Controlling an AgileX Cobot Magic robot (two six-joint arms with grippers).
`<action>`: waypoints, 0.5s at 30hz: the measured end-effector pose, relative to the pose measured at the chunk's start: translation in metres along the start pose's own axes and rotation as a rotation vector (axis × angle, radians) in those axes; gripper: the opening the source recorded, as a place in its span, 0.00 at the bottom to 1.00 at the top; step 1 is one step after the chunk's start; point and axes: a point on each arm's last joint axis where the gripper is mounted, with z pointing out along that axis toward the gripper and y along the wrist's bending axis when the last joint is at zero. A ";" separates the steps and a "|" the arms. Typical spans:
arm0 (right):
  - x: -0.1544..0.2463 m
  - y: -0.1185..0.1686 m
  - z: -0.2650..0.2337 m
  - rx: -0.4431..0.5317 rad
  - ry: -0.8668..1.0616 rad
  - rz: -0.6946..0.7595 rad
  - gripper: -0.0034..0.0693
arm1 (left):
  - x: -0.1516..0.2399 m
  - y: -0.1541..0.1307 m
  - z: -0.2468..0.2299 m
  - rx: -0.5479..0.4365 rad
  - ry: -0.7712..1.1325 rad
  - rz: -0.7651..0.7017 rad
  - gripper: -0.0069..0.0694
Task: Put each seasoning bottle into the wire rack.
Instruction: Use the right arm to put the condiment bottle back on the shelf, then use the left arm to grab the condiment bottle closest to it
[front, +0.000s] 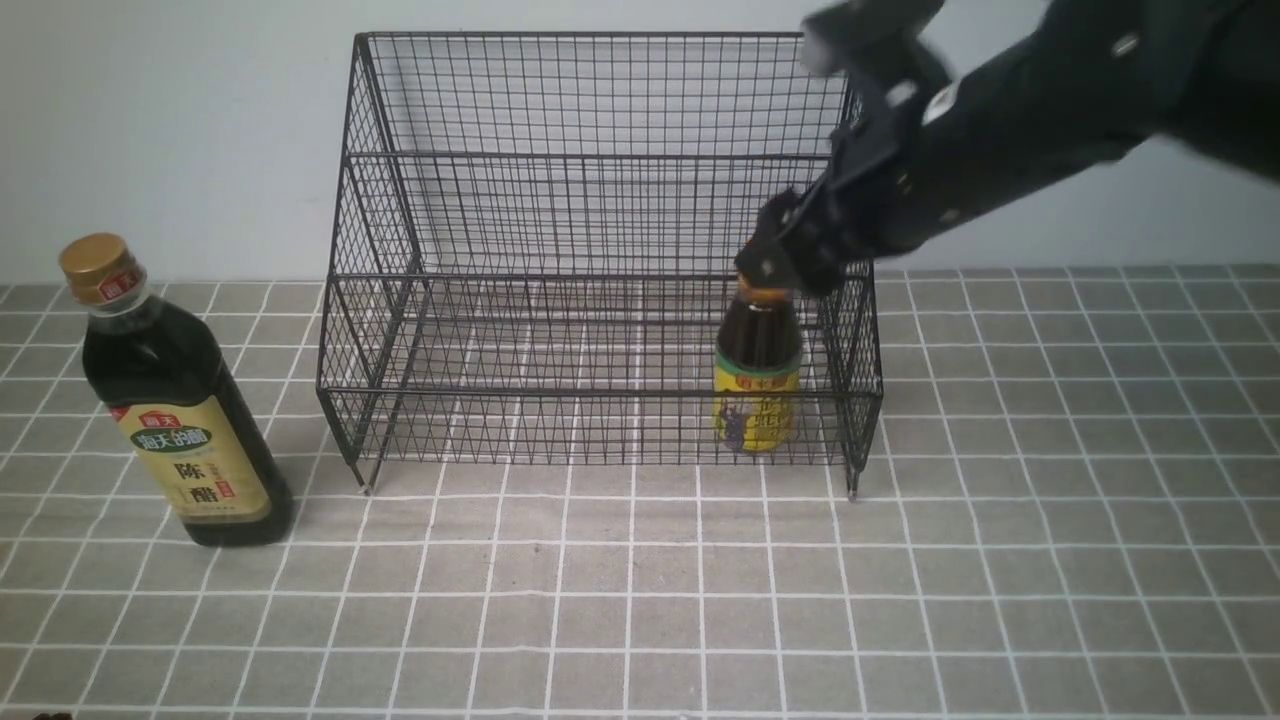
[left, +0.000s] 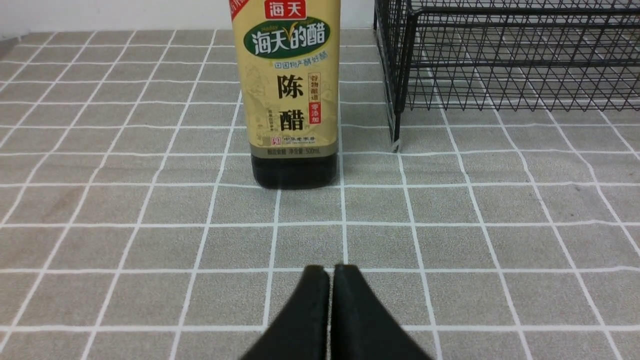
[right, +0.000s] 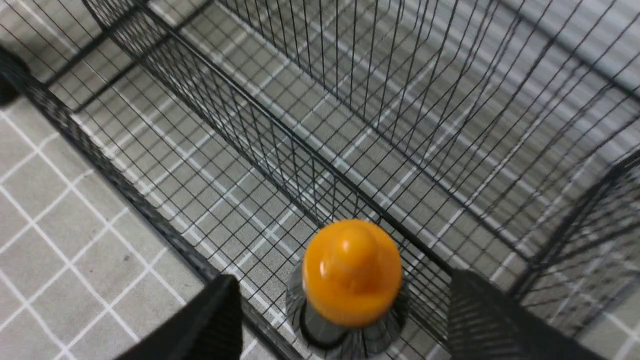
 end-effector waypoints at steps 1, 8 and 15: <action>-0.004 0.002 -0.018 0.011 -0.014 0.000 0.78 | 0.000 0.000 0.000 0.000 0.000 0.000 0.08; -0.003 0.023 -0.165 0.154 -0.176 0.174 0.50 | 0.000 0.000 0.000 0.000 0.000 0.000 0.08; 0.078 0.047 -0.301 0.378 -0.506 0.354 0.05 | 0.000 0.000 0.000 0.000 0.000 0.000 0.08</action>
